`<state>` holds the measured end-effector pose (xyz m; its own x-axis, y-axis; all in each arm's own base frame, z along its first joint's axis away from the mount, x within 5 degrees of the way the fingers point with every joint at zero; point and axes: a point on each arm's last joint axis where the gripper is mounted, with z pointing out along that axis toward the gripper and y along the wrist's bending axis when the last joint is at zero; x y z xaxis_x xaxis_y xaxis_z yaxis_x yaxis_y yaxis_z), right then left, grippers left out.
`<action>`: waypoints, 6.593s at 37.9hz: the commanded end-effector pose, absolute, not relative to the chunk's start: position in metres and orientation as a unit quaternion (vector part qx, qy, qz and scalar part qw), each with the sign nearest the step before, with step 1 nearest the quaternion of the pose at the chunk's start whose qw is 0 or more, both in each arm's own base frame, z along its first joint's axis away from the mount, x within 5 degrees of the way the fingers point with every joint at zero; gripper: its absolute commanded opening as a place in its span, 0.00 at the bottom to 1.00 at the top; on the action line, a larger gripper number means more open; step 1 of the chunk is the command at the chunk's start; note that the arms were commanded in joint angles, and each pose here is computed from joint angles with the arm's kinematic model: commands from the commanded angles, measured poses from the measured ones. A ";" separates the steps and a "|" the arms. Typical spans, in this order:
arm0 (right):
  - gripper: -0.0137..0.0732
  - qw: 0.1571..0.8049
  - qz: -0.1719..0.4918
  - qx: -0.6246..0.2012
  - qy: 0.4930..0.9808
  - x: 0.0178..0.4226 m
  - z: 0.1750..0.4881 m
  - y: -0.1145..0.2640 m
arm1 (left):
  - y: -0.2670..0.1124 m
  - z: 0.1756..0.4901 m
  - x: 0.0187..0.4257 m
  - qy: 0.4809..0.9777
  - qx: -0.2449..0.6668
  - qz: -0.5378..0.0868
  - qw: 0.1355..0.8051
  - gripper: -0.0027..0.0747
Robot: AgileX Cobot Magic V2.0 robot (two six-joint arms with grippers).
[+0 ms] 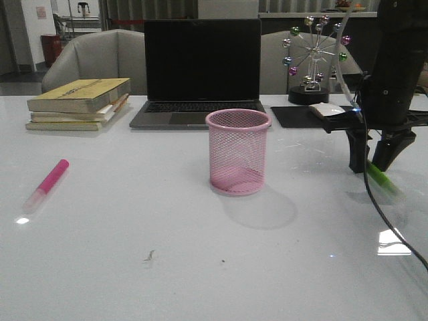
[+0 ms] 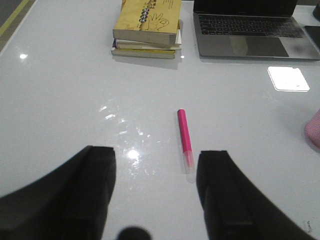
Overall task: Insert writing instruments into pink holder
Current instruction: 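Lower the right gripper onto the green marker and close on it, then lift the green marker and carry it over the pink mesh holder, then open the right gripper to drop the marker in, then withdraw, then lower the left gripper onto the pink marker and close on it, then lift the pink marker and swing it over the pink mesh holder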
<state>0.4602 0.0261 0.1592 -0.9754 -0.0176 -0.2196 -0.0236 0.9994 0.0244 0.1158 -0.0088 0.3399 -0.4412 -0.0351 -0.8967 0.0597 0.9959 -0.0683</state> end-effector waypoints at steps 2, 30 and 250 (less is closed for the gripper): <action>0.35 0.144 0.013 -0.012 0.989 0.462 0.184 0.025 | -0.009 0.357 0.119 0.818 0.002 -0.049 0.573 0.60; 0.20 0.296 0.023 -0.038 0.954 0.435 0.301 0.042 | -0.009 0.358 0.119 0.814 0.002 -0.049 0.579 0.60; 0.58 0.548 0.013 -0.027 0.836 0.113 0.322 0.006 | -0.075 0.192 0.442 0.974 0.045 -0.078 0.207 0.60</action>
